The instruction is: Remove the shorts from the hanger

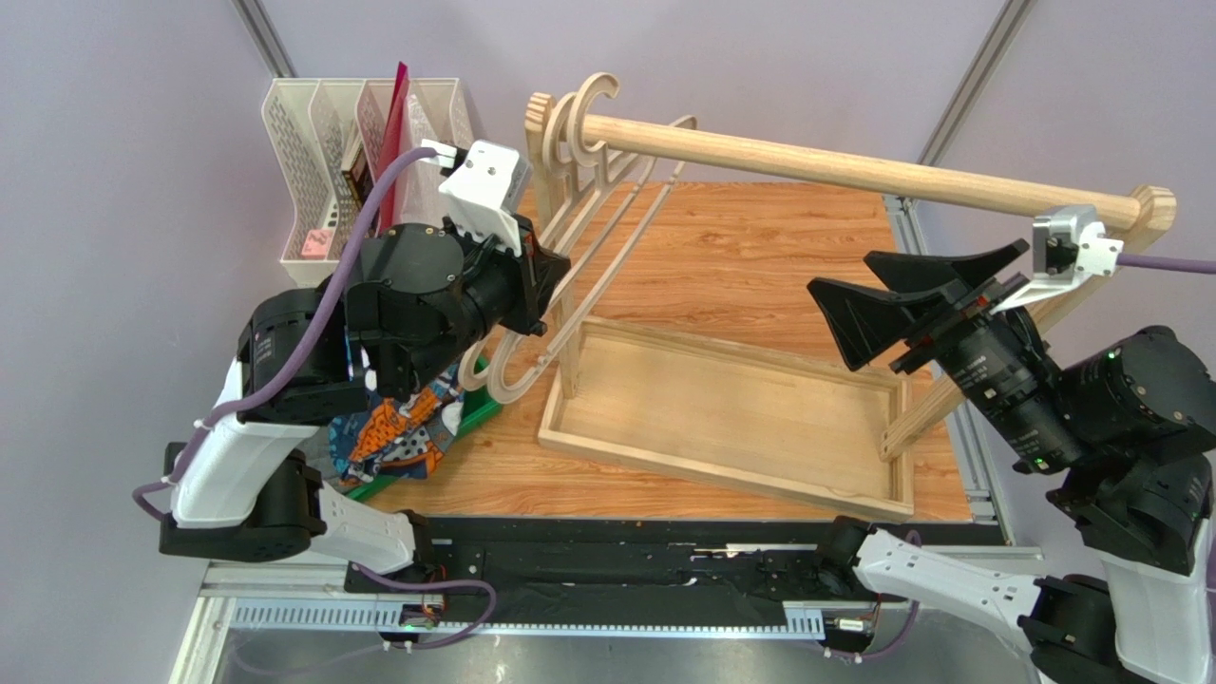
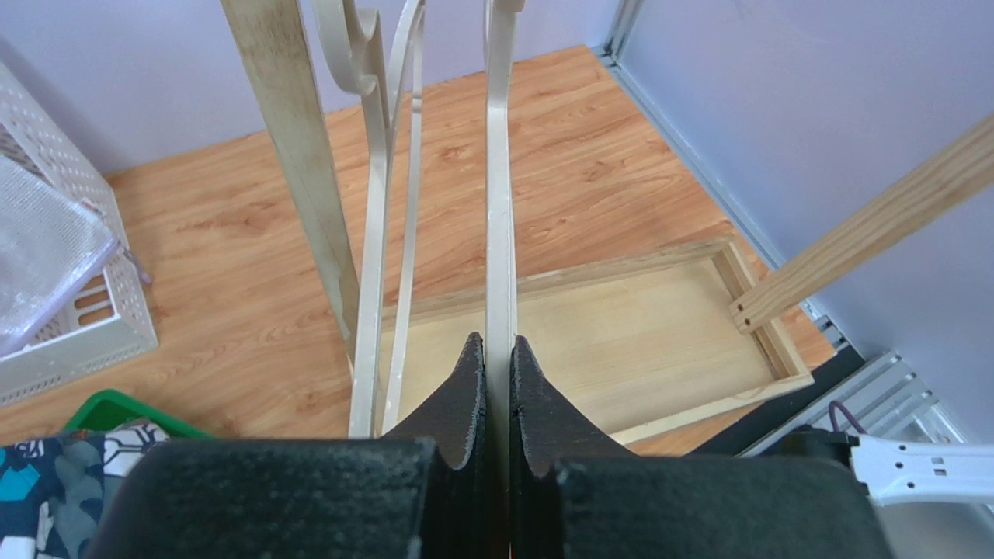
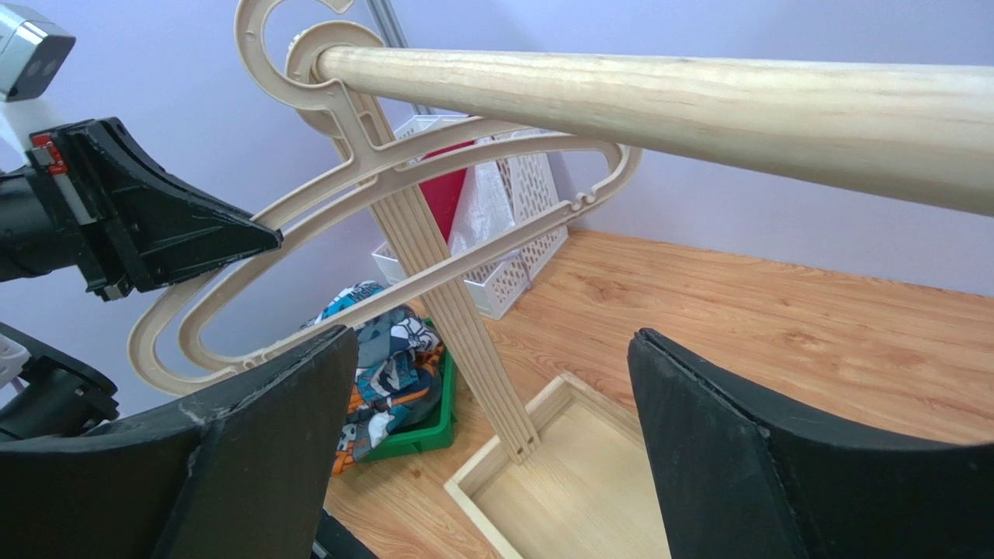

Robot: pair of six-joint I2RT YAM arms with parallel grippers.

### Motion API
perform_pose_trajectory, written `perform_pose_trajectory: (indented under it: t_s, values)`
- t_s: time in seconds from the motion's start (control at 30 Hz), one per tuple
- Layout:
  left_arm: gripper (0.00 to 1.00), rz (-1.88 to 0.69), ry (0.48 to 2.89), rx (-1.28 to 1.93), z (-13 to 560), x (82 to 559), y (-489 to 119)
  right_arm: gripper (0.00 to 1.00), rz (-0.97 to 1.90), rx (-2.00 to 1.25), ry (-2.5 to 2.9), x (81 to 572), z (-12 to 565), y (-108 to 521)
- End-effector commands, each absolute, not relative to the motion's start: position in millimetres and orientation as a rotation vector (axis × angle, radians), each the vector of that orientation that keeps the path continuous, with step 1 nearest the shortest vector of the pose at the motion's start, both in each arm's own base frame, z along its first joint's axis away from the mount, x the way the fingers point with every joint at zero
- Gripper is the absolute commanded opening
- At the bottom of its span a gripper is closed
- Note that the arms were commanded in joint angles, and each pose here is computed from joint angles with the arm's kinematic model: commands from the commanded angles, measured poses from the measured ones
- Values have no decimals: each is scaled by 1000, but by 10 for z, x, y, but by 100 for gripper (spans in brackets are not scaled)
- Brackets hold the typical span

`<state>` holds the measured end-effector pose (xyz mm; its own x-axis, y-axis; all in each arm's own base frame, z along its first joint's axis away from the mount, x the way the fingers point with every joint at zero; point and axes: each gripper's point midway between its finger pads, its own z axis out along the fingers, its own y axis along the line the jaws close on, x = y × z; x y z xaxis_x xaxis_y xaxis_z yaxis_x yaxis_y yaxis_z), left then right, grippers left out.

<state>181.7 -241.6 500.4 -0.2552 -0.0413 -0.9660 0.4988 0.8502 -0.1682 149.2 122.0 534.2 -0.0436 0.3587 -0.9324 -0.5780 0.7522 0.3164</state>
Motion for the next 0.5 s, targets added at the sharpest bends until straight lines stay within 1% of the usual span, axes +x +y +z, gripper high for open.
perform_pose_trajectory:
  t_s: [0.0, 0.13, 0.27, 0.43, 0.47]
  values:
    - [0, -493, 1823, 323, 4838, 1917, -2434, 91, 704, -157, 1387, 1372, 5409, 880]
    - [0, -475, 1855, 326, 4736, 1992, -2475, 90, 616, -90, 1319, 1196, 5409, 369]
    - [0, -495, 1858, 335, 4722, 1998, -2531, 90, 510, -9, 1316, 1131, 5240, -33]
    - [0, -512, 1877, 311, 4671, 1961, -2486, 90, 433, 46, 1332, 1024, 5062, -377]
    - [7, -508, 1885, 304, 4642, 1946, -2439, 90, 430, 60, 1326, 983, 5045, -454]
